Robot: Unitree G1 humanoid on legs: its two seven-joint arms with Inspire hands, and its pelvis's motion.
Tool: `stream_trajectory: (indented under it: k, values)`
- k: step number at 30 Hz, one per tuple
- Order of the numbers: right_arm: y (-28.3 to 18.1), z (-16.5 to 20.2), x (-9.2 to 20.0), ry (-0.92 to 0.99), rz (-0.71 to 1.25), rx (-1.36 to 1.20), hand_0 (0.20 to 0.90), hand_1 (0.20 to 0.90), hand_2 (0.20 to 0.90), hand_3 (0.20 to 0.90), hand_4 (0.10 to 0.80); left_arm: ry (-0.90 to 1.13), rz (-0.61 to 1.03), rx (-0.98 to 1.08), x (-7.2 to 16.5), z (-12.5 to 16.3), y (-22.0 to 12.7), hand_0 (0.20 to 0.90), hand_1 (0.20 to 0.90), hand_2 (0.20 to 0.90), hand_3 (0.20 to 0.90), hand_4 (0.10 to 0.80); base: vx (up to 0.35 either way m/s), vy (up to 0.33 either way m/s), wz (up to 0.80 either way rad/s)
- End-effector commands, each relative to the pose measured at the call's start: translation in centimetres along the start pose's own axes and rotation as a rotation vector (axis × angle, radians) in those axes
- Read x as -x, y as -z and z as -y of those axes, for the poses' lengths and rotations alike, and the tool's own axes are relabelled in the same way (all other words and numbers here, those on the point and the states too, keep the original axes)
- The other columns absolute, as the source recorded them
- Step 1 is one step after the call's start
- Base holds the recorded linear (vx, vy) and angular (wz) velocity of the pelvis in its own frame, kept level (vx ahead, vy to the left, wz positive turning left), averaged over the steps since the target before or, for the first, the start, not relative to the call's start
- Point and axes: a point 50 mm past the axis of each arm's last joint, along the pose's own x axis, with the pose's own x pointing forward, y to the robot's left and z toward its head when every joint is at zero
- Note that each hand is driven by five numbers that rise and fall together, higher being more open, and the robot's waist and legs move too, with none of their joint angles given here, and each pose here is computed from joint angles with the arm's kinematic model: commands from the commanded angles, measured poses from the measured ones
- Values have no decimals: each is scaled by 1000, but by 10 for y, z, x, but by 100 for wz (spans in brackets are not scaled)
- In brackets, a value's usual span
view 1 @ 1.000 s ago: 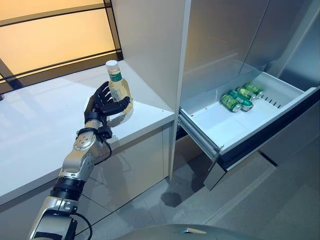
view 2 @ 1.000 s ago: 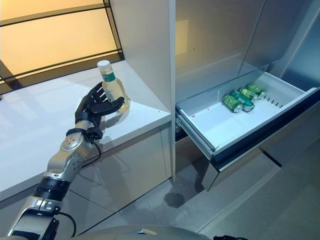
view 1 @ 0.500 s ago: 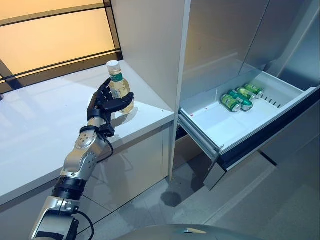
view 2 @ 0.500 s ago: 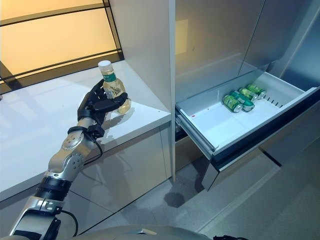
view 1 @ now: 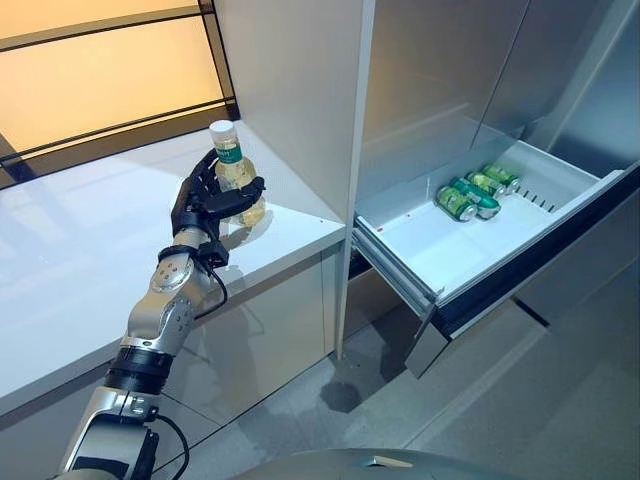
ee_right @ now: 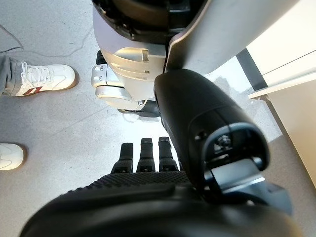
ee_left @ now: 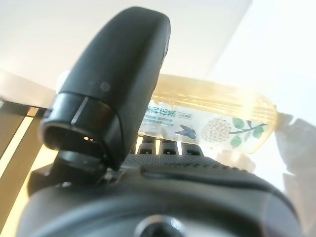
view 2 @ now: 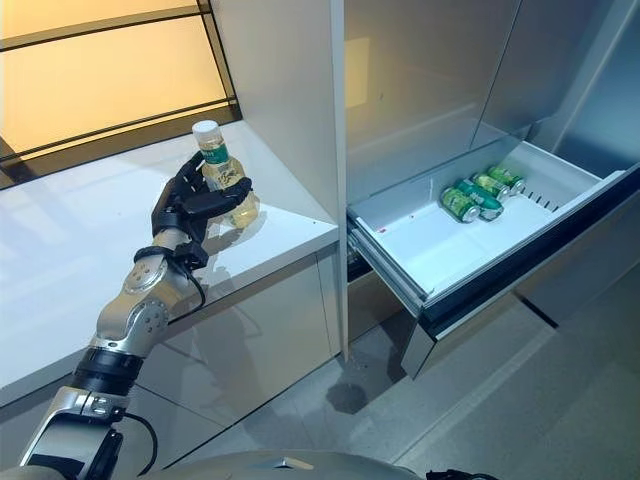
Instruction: Put drinks into fridge and close the fridge
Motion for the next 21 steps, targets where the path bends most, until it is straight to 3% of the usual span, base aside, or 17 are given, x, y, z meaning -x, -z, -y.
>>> stream_trajectory:
  k: [1,11,12,13,14,21]
  values:
    - [-3,-11,-2,-53,-4,39,900,900,900,900,800,71,404,31,-25,23,-98,900,900,900,900,800,0,0,0]
    - [-1,-10,-2,-52,-5,49,900,900,900,900,800,54,401,28,-29,21,-101,900,900,900,900,800,0,0,0]
    - [-1,-10,-1,-51,-4,50,900,900,900,900,800,52,403,28,-30,20,-102,731,731,731,702,602,0,0,0]
    - [-2,-10,-1,-51,-5,52,900,900,900,900,800,49,406,27,-30,20,-102,481,481,481,411,311,0,0,0]
    - [-1,-10,-2,-51,-6,52,900,900,900,900,800,50,404,27,-31,20,-102,300,300,300,200,100,0,0,0]
    - [-1,-9,-1,-53,-6,55,900,900,900,900,800,62,397,21,-32,22,-102,300,300,300,200,100,0,0,0]
